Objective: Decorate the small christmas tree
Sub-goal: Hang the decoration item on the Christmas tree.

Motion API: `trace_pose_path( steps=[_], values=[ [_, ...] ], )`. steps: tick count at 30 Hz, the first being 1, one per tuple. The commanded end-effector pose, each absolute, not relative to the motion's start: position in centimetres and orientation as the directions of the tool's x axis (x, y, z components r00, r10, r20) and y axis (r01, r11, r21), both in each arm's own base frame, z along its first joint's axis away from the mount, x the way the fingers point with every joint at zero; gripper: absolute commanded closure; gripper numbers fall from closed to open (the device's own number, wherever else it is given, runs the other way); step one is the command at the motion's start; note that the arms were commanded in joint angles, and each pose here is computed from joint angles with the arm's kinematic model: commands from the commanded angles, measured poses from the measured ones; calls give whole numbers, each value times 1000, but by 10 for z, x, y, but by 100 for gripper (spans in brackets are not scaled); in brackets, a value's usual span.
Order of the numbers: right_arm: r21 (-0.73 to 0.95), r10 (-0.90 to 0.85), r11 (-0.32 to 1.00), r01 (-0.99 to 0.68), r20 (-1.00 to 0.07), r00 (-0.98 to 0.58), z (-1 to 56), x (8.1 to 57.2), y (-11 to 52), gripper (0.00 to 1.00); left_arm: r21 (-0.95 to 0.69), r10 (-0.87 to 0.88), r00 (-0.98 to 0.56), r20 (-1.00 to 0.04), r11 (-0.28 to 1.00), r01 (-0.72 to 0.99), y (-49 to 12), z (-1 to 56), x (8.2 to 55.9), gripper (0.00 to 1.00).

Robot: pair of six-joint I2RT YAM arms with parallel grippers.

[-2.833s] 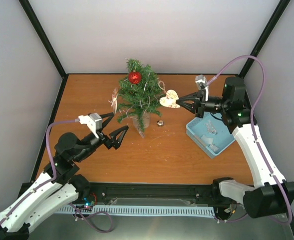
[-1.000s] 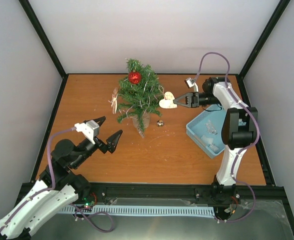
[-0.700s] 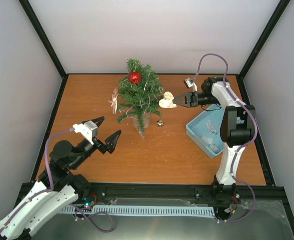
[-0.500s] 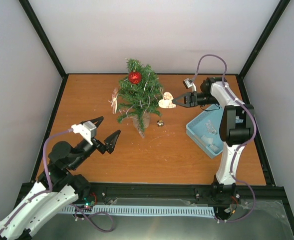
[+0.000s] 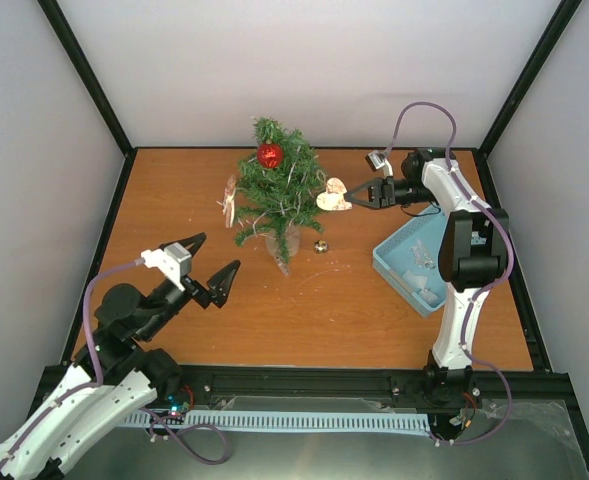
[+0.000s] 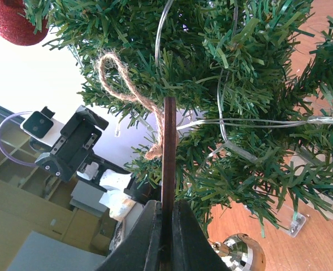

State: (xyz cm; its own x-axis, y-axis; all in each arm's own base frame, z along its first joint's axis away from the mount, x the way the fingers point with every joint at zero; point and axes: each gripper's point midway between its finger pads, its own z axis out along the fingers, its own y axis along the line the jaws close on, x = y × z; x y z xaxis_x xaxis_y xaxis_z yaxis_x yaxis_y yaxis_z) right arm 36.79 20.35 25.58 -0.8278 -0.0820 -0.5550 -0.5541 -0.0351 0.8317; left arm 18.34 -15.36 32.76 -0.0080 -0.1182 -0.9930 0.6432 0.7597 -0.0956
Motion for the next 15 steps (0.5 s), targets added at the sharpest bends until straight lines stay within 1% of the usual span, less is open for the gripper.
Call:
trace_pose_path(
  steps=[1,4,9,12,15],
  values=[
    [831,-40,-86,-549,-553,-832,277,367,206,97,-83,-131,27,-991,761,643,-148,338,178,0],
    [842,-54,-72,-535,-539,-841,273,368,206,97,-78,-134,36,-990,752,654,-150,342,176,1],
    [860,-70,-55,-508,-510,-857,260,366,206,97,-48,-90,26,-996,729,682,-159,347,175,9],
    [870,-84,-38,-492,-493,-866,254,366,206,97,-45,-51,-11,-999,728,684,-161,338,177,8],
    [878,-102,-13,-478,-477,-873,247,364,206,97,-47,-53,-13,-999,720,692,-162,334,175,8]
  ],
)
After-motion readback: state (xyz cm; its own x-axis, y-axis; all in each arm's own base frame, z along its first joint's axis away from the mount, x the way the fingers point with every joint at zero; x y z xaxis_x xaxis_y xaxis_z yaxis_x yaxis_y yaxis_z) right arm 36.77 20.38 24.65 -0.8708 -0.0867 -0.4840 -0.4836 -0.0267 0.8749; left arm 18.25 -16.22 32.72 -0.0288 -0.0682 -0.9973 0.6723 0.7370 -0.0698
